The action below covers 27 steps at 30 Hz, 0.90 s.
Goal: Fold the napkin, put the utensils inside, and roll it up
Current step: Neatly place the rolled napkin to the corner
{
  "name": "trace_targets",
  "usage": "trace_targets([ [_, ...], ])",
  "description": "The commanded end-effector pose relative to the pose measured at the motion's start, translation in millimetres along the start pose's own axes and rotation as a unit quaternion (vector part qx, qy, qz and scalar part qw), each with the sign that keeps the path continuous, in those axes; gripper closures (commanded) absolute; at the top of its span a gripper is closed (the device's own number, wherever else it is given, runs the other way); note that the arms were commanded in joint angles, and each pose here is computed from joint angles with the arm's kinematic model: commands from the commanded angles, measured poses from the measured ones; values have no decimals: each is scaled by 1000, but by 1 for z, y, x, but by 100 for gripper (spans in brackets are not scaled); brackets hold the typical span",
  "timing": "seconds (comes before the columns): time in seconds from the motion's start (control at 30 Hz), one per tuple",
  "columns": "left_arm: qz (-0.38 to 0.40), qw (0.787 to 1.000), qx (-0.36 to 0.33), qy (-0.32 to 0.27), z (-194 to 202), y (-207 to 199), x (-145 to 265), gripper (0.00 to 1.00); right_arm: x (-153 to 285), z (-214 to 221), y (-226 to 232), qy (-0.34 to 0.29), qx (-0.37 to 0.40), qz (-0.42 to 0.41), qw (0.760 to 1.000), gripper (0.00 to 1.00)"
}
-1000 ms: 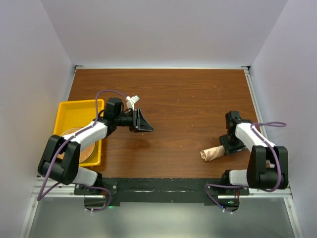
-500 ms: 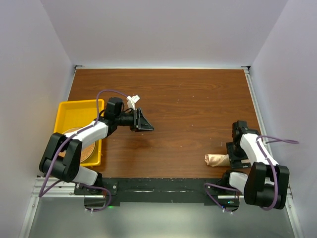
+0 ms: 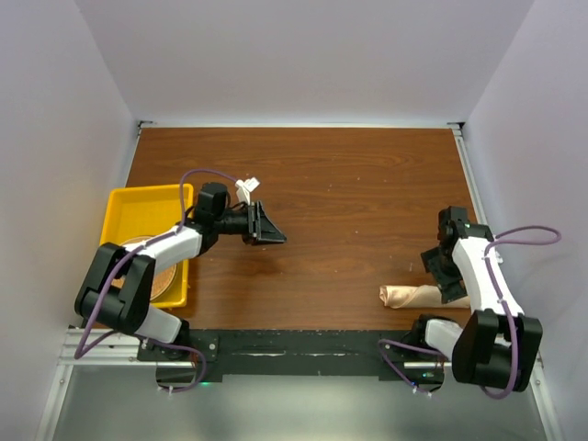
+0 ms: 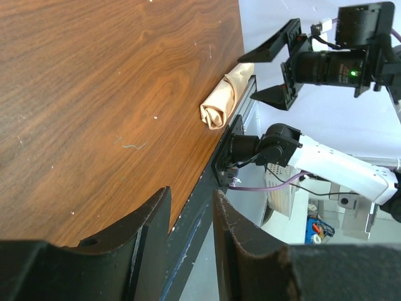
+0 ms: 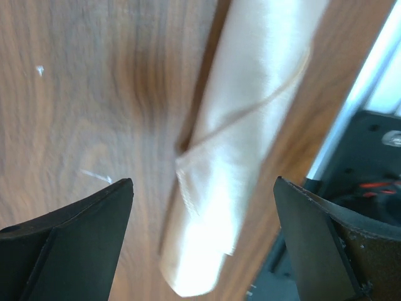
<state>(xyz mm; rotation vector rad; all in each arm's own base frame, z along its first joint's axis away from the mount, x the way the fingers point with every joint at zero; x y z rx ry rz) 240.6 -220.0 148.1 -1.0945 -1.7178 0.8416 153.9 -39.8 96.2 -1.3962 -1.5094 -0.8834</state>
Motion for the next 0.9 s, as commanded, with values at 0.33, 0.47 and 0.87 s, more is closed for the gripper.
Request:
trace_targets([
  [0.33, -86, 991, -104, -25, -35, -8, 15, 57, 119, -22, 49, -102, 286, -243, 921, 2],
  [0.47, -106, 988, -102, -47, -41, -6, 24, 53, 162, -3, 66, -149, 361, -307, 868, 2],
  [0.87, -216, 949, -94, -210, -59, -27, 87, 45, 184, 3, 62, -169, 431, -388, 797, 2],
])
Point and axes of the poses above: each gripper's point midway between its finger pads, its own x axis back along the fingers, its own y axis along the line the jaws close on, z = x × y, the point moved 4 cm from there along x, back along the fingers, and after that the axes turned 5 degrees about -x, right-handed, at the moved point
